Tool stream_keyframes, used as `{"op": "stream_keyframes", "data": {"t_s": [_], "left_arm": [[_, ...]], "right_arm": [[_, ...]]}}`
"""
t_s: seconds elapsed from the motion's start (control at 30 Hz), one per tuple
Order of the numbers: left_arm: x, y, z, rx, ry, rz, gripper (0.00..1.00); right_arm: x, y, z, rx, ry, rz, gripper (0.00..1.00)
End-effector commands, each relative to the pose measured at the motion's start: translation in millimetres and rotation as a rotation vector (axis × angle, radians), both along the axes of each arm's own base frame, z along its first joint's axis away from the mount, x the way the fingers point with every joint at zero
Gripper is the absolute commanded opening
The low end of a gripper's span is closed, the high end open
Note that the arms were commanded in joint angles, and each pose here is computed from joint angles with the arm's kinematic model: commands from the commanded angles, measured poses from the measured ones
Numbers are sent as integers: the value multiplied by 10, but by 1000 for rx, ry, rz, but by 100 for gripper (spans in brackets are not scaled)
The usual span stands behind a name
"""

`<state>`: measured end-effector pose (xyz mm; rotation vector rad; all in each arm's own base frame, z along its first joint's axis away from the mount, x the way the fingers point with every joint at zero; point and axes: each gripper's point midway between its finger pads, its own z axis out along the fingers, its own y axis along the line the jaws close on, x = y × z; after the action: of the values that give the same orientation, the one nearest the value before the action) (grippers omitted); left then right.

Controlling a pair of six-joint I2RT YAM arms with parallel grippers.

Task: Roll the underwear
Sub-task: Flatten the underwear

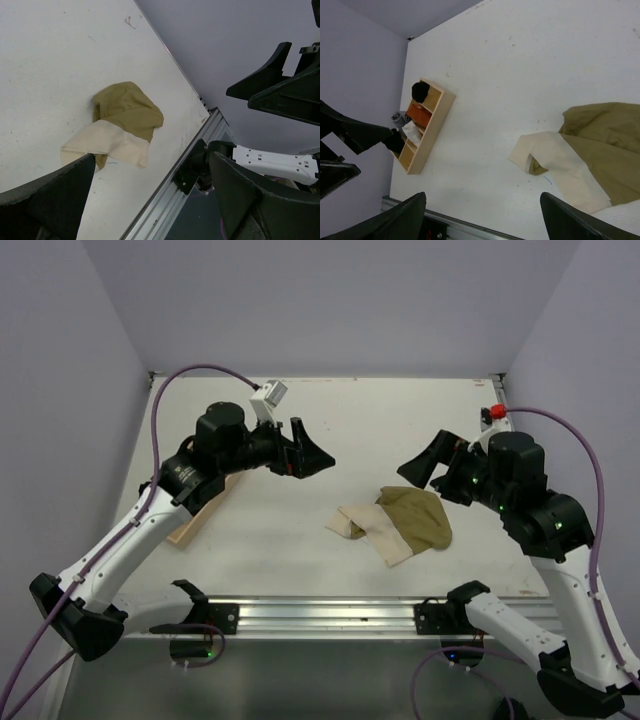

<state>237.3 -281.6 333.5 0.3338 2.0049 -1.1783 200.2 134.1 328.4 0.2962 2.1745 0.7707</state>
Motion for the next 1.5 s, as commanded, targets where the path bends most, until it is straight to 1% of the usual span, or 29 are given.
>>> {"op": "stream_keyframes", "data": {"t_s": [0.0,0.1,0.2,0.23,0.27,0.3,0.33,0.4,0.43,0.47,0.53,0.57,0.63,0.67,0.73,0.77,0.87,0.9,0.97,1.07,1.17,1.3,1.47], "left_arm": [[5,-12,67,0,-37,-14,100],[55,-16,-18,33,-43,-12,100],[166,-28,-187,81,-36,5,100],[213,-38,-261,96,-35,12,100],[276,-76,-390,119,-20,9,100],[311,-98,-467,135,-22,2,99],[348,-127,-548,145,-16,-5,99],[433,-212,-840,195,26,-36,99],[416,-253,-955,211,60,-71,98],[474,-322,-1151,242,103,-95,95],[508,-399,-1280,255,111,-140,93],[521,-418,-1437,267,128,-150,92],[588,-452,-1548,273,121,-148,92],[622,-463,-1728,303,149,-152,92],[667,-453,-1935,347,164,-154,90],[682,-455,-2112,374,196,-158,87],[651,-434,-2384,413,247,-173,83],[574,-424,-2465,411,270,-192,83],[511,-413,-2551,407,288,-200,83],[344,-379,-2749,442,311,-218,83],[172,-377,-2939,478,339,-230,82],[71,-422,-3106,510,364,-237,80],[0,-443,-3250,520,391,-240,76]], "right_arm": [[39,-102,95,-13,-51,-56,99],[5,-179,-59,-47,-12,-86,99],[-12,-258,-383,-116,81,-112,98],[-60,-284,-642,-148,167,-123,98],[-67,-288,-788,-164,209,-127,97],[-91,-280,-1063,-187,276,-121,95],[-87,-236,-1230,-186,333,-118,89],[-53,-155,-1559,-179,383,-98,83],[-52,-92,-1667,-166,406,-72,79],[-38,-69,-1759,-163,419,-65,69],[-29,-72,-1948,-184,446,-63,60],[-4,-102,-2052,-218,468,-70,59],[-15,-217,-2232,-286,508,-104,57],[-2,-306,-2342,-339,530,-135,55],[-7,-338,-2467,-369,552,-137,52],[-10,-336,-2501,-372,564,-137,51],[-22,-212,-2579,-331,606,-99,48],[-52,-151,-2595,-303,622,-76,47],[-75,-108,-2606,-288,620,-42,46],[-137,-93,-2675,-295,621,9,47],[-261,-91,-2843,-304,672,51,48],[-308,-7,-2989,-256,682,82,47],[-384,-13,-3042,-266,700,103,45]]}}
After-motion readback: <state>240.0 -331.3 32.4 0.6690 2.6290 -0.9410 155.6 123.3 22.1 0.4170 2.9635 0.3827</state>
